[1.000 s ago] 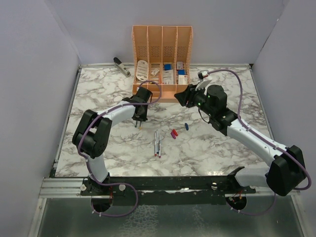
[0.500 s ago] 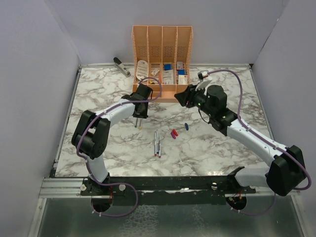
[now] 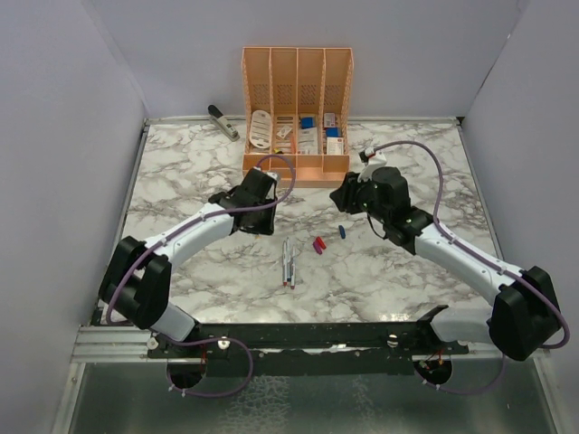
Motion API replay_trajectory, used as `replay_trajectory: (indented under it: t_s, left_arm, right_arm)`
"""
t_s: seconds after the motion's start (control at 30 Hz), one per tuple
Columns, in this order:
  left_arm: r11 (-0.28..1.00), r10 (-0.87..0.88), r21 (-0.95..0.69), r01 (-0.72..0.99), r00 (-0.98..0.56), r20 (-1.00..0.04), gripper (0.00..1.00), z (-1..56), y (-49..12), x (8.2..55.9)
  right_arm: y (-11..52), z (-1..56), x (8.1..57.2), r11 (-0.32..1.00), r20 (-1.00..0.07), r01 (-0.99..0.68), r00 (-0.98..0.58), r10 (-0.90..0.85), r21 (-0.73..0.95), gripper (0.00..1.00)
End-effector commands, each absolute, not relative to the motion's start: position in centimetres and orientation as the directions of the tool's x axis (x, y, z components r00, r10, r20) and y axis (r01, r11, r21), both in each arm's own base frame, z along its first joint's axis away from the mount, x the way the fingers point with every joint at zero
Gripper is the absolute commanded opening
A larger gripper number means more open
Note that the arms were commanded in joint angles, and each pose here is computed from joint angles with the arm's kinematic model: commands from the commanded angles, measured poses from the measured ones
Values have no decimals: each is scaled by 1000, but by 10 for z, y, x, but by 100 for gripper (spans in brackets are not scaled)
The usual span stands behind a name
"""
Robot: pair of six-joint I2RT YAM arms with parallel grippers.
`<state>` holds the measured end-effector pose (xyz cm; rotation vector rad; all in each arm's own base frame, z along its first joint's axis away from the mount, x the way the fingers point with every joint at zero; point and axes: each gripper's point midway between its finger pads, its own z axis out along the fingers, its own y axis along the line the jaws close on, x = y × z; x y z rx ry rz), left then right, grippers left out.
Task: Insert the pens into the pen caps
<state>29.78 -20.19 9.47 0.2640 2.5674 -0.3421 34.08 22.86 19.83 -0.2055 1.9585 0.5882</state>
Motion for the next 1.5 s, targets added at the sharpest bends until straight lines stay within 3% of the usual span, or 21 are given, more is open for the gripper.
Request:
replay_trajectory:
  t_s: [0.0, 0.47, 0.93, 1.47]
  left_arm:
    - [912, 122, -300, 281, -881, -457, 26, 91, -224, 254]
    - [920, 183, -257, 297, -903, -389, 36, 63, -244, 219]
    - [957, 199, -138, 254, -926, -321, 36, 36, -230, 203]
    - [967, 201, -86, 240, -925, -322, 37, 30, -229, 211]
  right_arm:
    - [210, 178, 329, 903, -868, -338, -492, 70, 265, 33]
    - [207, 170, 322, 901, -857, -334, -510, 74, 276, 33]
    - [206, 171, 316, 896, -853, -340, -516, 74, 284, 33]
    - [208, 176, 318, 893, -857, -349, -510, 72, 283, 33]
